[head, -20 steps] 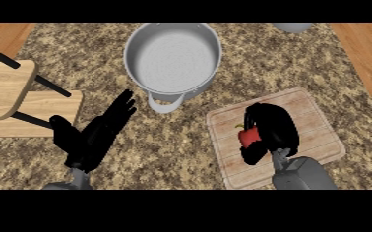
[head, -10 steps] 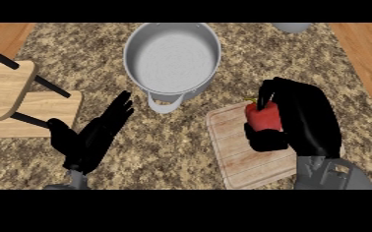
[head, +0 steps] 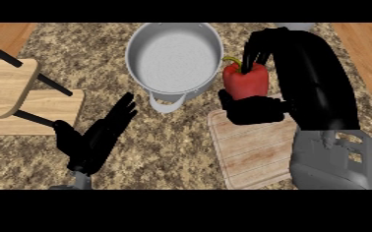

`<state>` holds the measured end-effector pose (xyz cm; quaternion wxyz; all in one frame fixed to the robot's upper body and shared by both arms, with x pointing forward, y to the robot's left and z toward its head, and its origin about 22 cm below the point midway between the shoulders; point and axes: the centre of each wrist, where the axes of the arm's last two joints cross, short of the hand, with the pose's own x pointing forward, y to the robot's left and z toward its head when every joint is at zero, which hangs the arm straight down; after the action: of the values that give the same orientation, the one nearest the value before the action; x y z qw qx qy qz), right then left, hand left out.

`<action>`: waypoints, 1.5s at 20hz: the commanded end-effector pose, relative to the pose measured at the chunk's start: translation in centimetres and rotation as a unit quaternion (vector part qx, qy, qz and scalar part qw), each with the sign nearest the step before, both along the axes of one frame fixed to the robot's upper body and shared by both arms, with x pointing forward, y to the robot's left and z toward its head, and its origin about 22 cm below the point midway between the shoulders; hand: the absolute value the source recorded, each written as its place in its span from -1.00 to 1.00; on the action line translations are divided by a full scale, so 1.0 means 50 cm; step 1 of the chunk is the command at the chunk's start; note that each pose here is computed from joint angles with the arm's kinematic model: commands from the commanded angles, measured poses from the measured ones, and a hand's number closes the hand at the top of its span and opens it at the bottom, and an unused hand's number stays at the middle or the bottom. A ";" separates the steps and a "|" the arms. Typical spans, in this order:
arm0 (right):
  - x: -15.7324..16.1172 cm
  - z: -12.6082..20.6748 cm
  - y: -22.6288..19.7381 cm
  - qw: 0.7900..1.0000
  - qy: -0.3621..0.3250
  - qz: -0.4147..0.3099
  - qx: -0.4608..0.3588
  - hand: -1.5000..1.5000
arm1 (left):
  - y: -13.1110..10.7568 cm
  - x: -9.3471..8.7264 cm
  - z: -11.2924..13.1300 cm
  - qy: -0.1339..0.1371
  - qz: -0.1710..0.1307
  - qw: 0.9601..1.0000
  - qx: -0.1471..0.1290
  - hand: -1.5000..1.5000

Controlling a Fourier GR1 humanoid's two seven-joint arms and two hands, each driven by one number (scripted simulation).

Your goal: Pick the bell pepper from the cutting board and place it in the pot

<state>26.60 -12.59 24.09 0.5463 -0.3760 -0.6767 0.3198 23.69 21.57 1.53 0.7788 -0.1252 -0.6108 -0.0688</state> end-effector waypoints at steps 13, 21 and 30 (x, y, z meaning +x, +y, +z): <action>0.260 0.033 0.112 0.999 0.023 0.032 0.030 1.00 | 0.020 0.020 0.024 -0.011 -0.008 1.000 0.009 0.00; 0.327 -0.015 0.185 0.998 0.025 0.046 0.017 1.00 | -0.008 0.026 0.037 -0.004 -0.024 1.000 -0.005 0.00; 0.364 -0.061 0.200 0.996 0.032 0.049 0.063 1.00 | -0.055 0.055 0.033 -0.015 -0.046 0.999 0.002 0.00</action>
<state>44.24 -3.01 21.16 0.5652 -0.3106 -0.6922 0.3238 25.38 20.28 2.93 0.7691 -0.1469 -0.6137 -0.1017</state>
